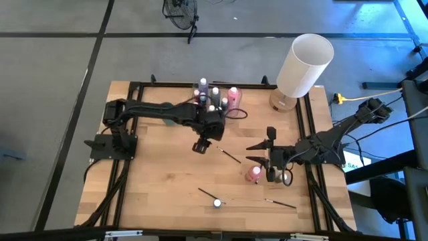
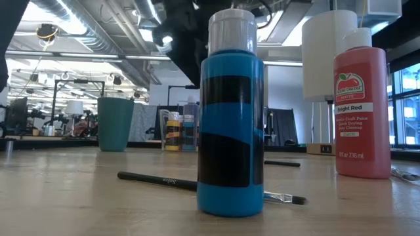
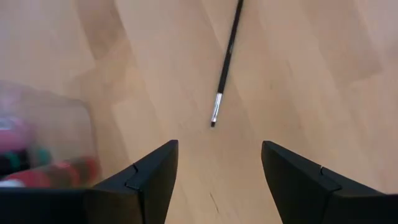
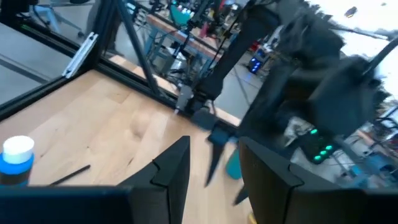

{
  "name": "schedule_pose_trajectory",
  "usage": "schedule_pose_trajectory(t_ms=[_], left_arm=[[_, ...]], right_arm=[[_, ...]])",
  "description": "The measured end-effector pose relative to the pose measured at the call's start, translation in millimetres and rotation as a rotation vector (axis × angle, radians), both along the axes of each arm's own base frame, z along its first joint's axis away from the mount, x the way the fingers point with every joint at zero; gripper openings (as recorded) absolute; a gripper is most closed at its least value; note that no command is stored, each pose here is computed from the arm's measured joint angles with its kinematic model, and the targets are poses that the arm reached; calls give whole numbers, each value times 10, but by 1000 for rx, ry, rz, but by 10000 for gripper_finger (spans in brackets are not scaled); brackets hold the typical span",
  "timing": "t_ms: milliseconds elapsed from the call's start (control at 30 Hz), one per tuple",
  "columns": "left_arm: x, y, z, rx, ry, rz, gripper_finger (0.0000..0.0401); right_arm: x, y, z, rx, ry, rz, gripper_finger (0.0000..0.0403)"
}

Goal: Pick & Place Paint Supplies
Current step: Put the silver paint brush into the green cup

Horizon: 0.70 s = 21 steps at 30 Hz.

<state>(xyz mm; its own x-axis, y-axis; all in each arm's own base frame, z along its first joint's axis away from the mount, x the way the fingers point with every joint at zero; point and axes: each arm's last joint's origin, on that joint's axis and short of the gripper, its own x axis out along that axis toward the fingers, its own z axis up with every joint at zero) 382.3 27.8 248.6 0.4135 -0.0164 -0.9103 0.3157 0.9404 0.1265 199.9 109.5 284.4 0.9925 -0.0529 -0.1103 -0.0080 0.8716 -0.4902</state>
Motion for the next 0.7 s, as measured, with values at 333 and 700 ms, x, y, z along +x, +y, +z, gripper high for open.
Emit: schedule_pose_trajectory(t_ms=[333, 700], left_arm=[[89, 8, -467, 30, -47, -54, 226], [194, 20, -834, -7, -41, -56, 226]], right_arm=[[-132, 62, 51, -41, -60, -344, 140], [-180, 104, 93, -47, -86, -389, 140]])
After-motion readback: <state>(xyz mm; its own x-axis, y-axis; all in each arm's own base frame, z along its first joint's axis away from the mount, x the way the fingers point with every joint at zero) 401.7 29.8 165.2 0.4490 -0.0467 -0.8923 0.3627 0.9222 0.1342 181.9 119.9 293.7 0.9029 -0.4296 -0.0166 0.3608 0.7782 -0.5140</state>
